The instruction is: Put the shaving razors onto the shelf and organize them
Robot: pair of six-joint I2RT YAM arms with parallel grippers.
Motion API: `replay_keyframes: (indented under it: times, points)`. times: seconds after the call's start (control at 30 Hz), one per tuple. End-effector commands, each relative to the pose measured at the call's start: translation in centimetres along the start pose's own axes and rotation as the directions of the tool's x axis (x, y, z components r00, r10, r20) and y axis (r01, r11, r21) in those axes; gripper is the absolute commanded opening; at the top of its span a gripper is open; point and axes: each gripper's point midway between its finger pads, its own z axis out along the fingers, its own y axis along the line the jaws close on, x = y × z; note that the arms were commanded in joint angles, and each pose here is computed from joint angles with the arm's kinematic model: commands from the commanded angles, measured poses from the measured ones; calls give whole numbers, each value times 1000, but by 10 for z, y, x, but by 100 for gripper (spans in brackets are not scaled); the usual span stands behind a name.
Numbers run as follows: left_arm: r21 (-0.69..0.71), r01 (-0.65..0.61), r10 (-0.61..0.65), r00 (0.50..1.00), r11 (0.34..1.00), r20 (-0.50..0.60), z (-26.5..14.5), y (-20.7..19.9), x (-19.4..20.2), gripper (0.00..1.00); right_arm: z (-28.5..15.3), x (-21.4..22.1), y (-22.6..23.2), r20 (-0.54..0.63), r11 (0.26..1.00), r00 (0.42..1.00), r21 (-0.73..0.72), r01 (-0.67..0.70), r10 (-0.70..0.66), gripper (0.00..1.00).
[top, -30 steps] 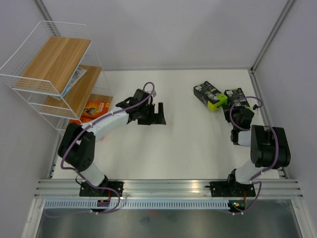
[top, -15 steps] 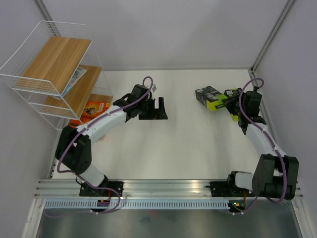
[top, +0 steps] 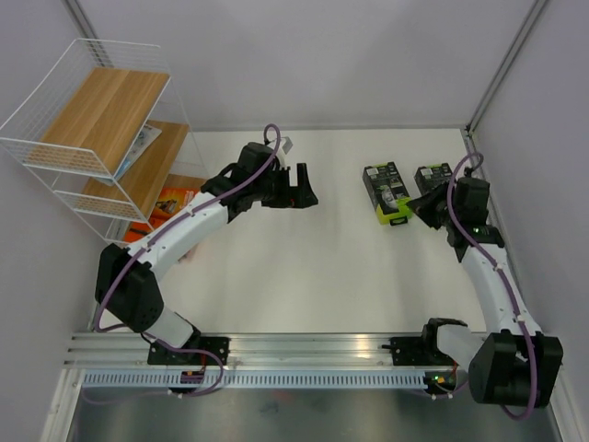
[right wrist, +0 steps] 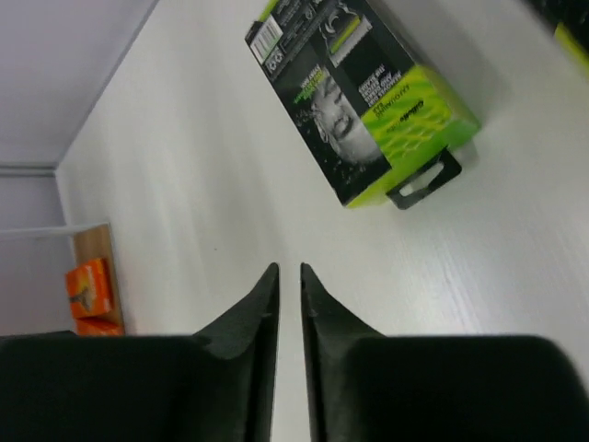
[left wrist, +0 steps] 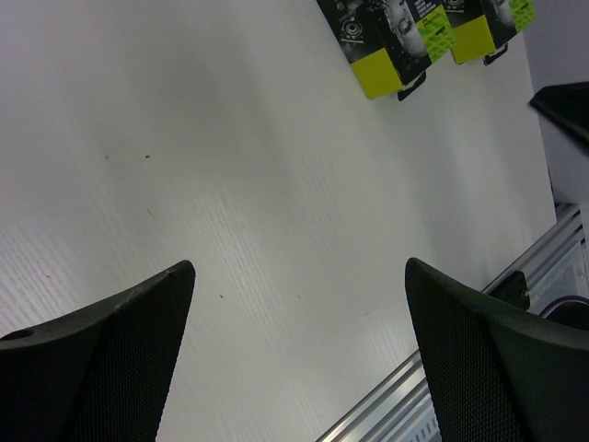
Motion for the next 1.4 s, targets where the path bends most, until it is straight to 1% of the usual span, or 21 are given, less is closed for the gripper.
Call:
replay_keyframes:
  times: [0.0,0.03,0.07,0.1,0.13,0.17,0.27,0.3,0.37,0.47,0.53,0.57,0.73,0.77,0.93,1.1,1.13,1.2,1.23,1.27,1.37]
  points:
    - [27,-25,24,1000,999,13,-5,-8,-3,100,17,52,-28,-85,989,987,-39,-139,135,27]
    - [27,-21,21,1000,999,9,-4,-7,-1,100,22,60,-32,-83,982,981,-54,-180,175,34]
    - [25,-17,17,1000,1000,2,-4,-6,2,100,28,85,-53,-111,961,956,-20,-275,272,42]
    - [23,-15,15,1000,1000,-7,-3,-4,6,100,32,69,-39,-43,954,963,-133,-268,264,44]
    - [18,-13,13,1000,1000,-9,-3,-2,8,100,34,71,-41,-27,946,959,-153,-284,284,45]
    - [16,-12,12,1000,1000,-10,-4,-1,9,100,36,76,-52,-4,940,949,-143,-311,314,49]
    - [1,-13,13,1000,1000,-9,-5,3,13,100,36,64,-59,103,935,939,-176,-308,329,55]
    - [-1,-13,13,1000,1000,-12,-5,3,14,100,34,54,-54,148,930,932,-218,-296,331,56]
    - [-11,-10,10,1000,1000,-15,-3,6,15,100,34,48,-69,224,931,910,-191,-310,349,56]
    - [-10,-8,8,1000,1000,-25,2,7,16,100,38,45,-80,279,933,894,-178,-312,352,56]
    - [-6,-5,4,1000,1000,-31,4,7,17,100,39,40,-78,298,925,880,-214,-315,369,56]
    - [-8,-3,3,999,1000,-38,7,8,18,100,46,46,-85,281,924,883,-189,-332,375,56]
    - [-9,-7,6,999,1000,-41,10,9,18,100,59,49,-82,245,891,864,-242,-384,439,55]
    - [-11,-7,7,999,1000,-38,10,9,17,100,65,55,-88,227,889,865,-223,-400,446,54]
    - [-22,-16,16,999,1000,-31,11,11,14,100,74,55,-89,225,867,847,-258,-426,482,48]
    - [-28,-17,16,999,999,-39,14,14,17,100,79,49,-85,237,850,833,-317,-420,500,46]
    - [-27,-17,16,999,1000,-40,15,13,16,100,83,55,-92,231,849,830,-302,-434,507,45]
    - [-28,-20,19,999,999,-41,15,14,17,100,82,51,-85,226,826,817,-354,-439,531,45]
    - [-28,-22,20,999,999,-41,15,14,17,100,87,60,-93,209,825,817,-331,-457,537,45]
    - [-29,-23,22,999,999,-39,14,14,16,100,82,52,-84,225,814,812,-390,-431,538,45]
    - [-31,-29,28,999,999,-40,14,15,17,100,92,60,-94,206,813,810,-355,-461,549,43]
